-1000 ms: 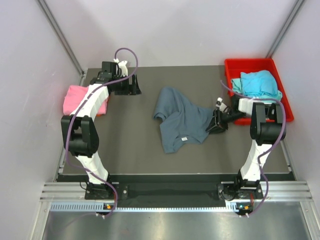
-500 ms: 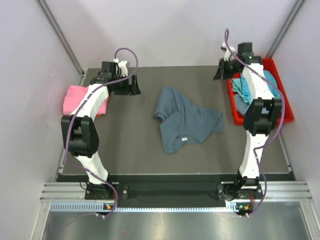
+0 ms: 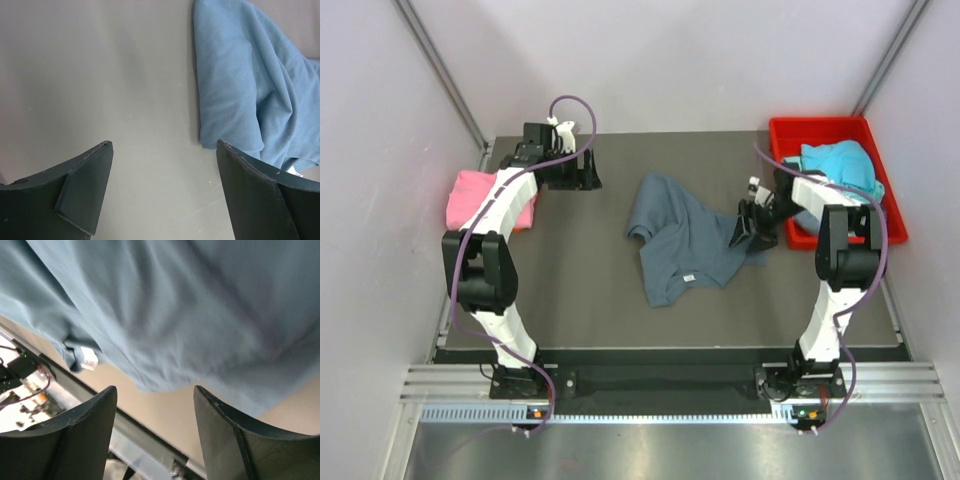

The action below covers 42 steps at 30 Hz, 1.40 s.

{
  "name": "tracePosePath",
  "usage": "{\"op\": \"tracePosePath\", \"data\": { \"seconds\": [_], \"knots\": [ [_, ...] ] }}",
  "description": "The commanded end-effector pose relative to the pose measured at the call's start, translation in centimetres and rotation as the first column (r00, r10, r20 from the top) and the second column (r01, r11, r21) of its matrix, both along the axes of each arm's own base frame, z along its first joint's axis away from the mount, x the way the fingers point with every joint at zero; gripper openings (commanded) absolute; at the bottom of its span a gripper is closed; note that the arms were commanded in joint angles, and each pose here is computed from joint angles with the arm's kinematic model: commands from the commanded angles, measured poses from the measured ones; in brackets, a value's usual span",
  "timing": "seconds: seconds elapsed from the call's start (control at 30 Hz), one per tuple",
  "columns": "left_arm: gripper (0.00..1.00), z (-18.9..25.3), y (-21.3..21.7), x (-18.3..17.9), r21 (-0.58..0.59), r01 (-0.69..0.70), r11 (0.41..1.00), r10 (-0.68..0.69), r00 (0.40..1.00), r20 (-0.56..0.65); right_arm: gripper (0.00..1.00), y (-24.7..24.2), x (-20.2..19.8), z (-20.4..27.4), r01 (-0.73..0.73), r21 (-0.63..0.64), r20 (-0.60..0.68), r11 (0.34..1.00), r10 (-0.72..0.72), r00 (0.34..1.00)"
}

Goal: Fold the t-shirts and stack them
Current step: Flatten the tshirt out

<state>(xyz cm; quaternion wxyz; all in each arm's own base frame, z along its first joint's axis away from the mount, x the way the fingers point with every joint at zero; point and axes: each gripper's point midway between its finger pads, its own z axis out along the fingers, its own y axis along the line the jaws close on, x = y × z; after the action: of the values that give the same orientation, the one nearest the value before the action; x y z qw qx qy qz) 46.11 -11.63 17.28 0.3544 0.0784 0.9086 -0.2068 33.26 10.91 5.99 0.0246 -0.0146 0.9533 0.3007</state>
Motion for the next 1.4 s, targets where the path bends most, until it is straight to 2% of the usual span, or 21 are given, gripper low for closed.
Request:
{"op": "tracePosePath", "data": {
  "seconds": [0.0, 0.17, 0.3, 0.63, 0.73, 0.77, 0.83, 0.87, 0.97, 1.1, 1.17, 1.23, 1.27, 1.37],
  "knots": [
    [0.88, 1.9, -0.5, 0.1, -0.024, 0.010, 1.000, -0.009, 0.999, 0.051, 0.63, -0.3, -1.2, 2.7, 0.043, 0.009, 0.038, 0.999, -0.043, 0.998],
    [0.88, 2.2, -0.4, 0.2, -0.021, 0.013, 1.000, -0.012, 0.998, 0.054, 0.63, 0.1, -4.0, 0.4, 0.075, 0.021, -0.084, 0.997, -0.072, 0.994],
    [0.89, 2.1, -0.2, 0.1, -0.016, 0.006, 1.000, -0.005, 0.999, 0.053, 0.64, 0.0, -4.2, -0.8, 0.083, 0.010, -0.124, 0.997, -0.081, 0.989],
    [0.89, 2.2, 0.1, -0.1, 0.003, 0.002, 1.000, -0.002, 0.998, 0.055, 0.61, -0.1, -0.4, -3.6, 0.043, -0.034, -0.101, 0.999, -0.046, 0.994],
    [0.89, 2.1, 0.1, 0.0, 0.011, 0.001, 1.000, -0.001, 0.998, 0.056, 0.47, 0.3, 0.7, -3.5, 0.024, -0.033, -0.073, 0.999, -0.026, 0.997],
    [0.89, 1.9, 0.2, 0.0, 0.013, 0.000, 1.000, -0.001, 0.999, 0.054, 0.35, 0.6, 1.2, -3.2, 0.016, -0.032, -0.054, 0.999, -0.017, 0.998],
    [0.89, 1.9, 0.3, 0.0, 0.015, -0.002, 1.000, 0.001, 0.999, 0.054, 0.23, 0.9, 1.7, -3.0, 0.002, -0.030, -0.030, 1.000, -0.003, 1.000],
    [0.89, 1.8, 0.2, 0.1, 0.014, -0.001, 1.000, 0.000, 0.999, 0.052, 0.14, 1.1, 2.1, -2.7, -0.002, -0.029, -0.014, 1.000, 0.002, 1.000],
    [0.89, 1.7, 0.1, 0.4, 0.009, 0.000, 1.000, -0.001, 0.999, 0.052, 0.00, 1.2, 2.8, -2.0, -0.017, -0.041, 0.028, 0.999, 0.018, 0.999],
    [0.89, 1.9, 0.0, 0.9, 0.002, 0.001, 1.000, -0.001, 0.998, 0.059, 0.00, 0.1, 5.3, 0.1, -0.022, -0.112, 0.141, 0.993, 0.038, 0.989],
    [0.89, 2.0, -0.1, 1.2, -0.001, 0.001, 1.000, -0.001, 0.998, 0.064, 0.00, -0.8, 8.7, 2.6, -0.016, -0.178, 0.260, 0.984, 0.063, 0.964],
    [0.89, 2.0, -0.1, 1.4, -0.002, 0.000, 1.000, 0.000, 0.998, 0.067, 0.00, -2.0, 11.1, 3.5, -0.022, -0.253, 0.316, 0.967, 0.104, 0.943],
    [0.89, 2.1, -0.2, 1.6, -0.006, -0.001, 1.000, 0.001, 0.998, 0.070, 0.00, -2.2, 13.9, 6.5, 0.004, -0.272, 0.414, 0.962, 0.113, 0.903],
    [0.89, 2.3, -0.3, 1.9, -0.015, 0.000, 1.000, 0.001, 0.997, 0.074, 0.00, -2.9, 18.7, 10.6, 0.052, -0.350, 0.560, 0.935, 0.165, 0.812]
  ]
}}
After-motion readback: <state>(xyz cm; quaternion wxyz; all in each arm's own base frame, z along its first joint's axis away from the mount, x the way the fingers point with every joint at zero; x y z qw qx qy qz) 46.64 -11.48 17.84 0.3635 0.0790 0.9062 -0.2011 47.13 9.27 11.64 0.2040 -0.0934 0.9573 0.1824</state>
